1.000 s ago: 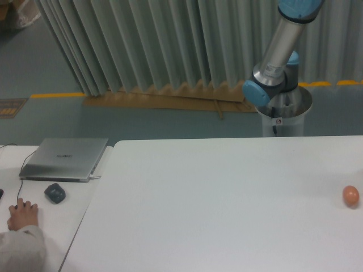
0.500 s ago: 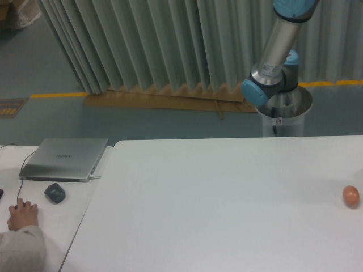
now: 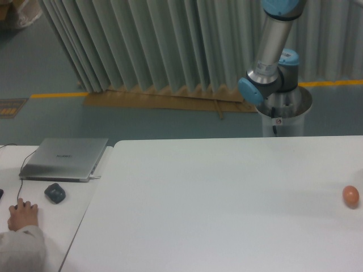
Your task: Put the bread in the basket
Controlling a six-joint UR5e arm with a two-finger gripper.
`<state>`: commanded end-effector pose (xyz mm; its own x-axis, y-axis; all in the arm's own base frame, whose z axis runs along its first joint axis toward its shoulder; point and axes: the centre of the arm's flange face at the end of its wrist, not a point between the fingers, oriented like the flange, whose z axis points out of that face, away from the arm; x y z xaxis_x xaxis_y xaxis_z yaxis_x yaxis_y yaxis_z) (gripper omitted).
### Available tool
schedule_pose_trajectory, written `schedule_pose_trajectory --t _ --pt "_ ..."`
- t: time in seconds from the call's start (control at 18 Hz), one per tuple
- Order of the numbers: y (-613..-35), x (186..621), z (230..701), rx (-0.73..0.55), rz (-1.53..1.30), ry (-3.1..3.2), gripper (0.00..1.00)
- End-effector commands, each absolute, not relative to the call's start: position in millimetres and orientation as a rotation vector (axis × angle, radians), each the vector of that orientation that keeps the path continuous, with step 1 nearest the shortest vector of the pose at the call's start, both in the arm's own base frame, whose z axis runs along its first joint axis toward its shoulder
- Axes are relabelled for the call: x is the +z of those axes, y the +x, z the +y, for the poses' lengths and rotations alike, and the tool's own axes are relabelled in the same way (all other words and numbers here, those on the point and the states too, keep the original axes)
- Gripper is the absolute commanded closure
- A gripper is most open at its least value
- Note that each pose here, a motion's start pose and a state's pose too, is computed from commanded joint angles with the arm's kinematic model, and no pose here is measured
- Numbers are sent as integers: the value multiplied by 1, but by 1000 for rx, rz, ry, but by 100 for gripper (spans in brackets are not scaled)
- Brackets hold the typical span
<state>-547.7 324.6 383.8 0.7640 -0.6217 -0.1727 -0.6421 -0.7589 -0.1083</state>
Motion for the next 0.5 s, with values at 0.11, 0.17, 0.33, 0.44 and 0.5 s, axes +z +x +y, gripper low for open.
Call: schedule_pose_trajectory --t 0.11,0.17,0.33,0.44,0.5 --pt "-529 391 338 182 1042 -2788 0" --pt "-515 387 351 160 1080 -2803 0" --pt "-497 392 367 168 1094 -2850 0" --pt "-483 398 376 181 1117 -2846 0" --pt "-480 398 376 173 1106 -2850 0"
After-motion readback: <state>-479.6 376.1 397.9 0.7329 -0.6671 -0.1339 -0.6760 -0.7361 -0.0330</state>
